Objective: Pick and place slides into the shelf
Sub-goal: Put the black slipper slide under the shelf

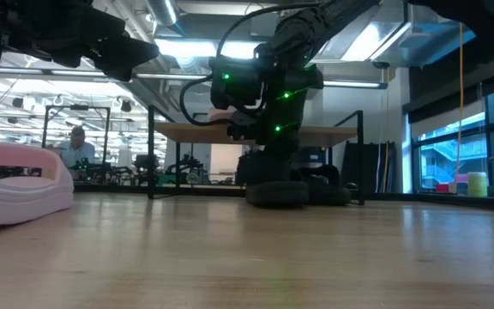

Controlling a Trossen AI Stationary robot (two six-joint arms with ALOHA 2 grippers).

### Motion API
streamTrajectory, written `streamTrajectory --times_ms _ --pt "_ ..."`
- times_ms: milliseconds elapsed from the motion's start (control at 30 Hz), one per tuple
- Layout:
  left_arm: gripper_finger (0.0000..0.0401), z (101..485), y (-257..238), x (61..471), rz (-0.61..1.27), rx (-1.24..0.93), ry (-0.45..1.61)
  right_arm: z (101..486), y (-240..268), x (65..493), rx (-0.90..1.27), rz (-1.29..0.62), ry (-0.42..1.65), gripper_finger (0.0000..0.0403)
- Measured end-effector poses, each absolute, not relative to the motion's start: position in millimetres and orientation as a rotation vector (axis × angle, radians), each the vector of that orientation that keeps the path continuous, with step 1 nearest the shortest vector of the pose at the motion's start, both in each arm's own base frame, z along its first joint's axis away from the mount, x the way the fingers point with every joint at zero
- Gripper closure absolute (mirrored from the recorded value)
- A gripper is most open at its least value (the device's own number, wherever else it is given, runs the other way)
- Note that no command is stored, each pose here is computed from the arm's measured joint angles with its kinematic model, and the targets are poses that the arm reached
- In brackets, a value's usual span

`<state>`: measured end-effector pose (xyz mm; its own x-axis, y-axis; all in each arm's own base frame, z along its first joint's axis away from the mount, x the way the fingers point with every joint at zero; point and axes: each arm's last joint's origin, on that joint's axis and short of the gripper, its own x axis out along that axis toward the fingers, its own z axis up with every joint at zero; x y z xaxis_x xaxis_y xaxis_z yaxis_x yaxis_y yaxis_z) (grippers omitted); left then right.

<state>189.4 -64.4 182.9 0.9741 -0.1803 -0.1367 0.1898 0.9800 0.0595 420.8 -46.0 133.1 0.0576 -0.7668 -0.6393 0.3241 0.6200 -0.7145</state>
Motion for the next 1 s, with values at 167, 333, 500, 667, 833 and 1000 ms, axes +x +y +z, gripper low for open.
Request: streamTrajectory --times_ms 167,333,500,667,833,1000 --pt "0.014 183 -64 189 -0.187 0.072 0.131 133 -46 421 -0.437 -0.868 1.261 0.0296" --pt "0.014 183 -64 189 -0.187 0.072 0.131 133 -46 420 -0.445 -0.876 1.26 0.025" --pt "0.014 183 -64 189 -0.187 0.072 0.131 132 -44 420 -0.455 -0.874 1.266 0.0228" --pt "0.014 183 -64 189 -0.187 0.072 0.131 133 -37 420 -0.476 -0.863 1.261 0.0223" --pt "0.014 183 -64 189 -0.187 0.072 0.131 134 -30 419 -0.523 -0.877 1.256 0.0223" --pt "0.014 183 -64 189 -0.187 0.072 0.131 139 -23 418 -0.537 -0.865 1.261 0.0223"
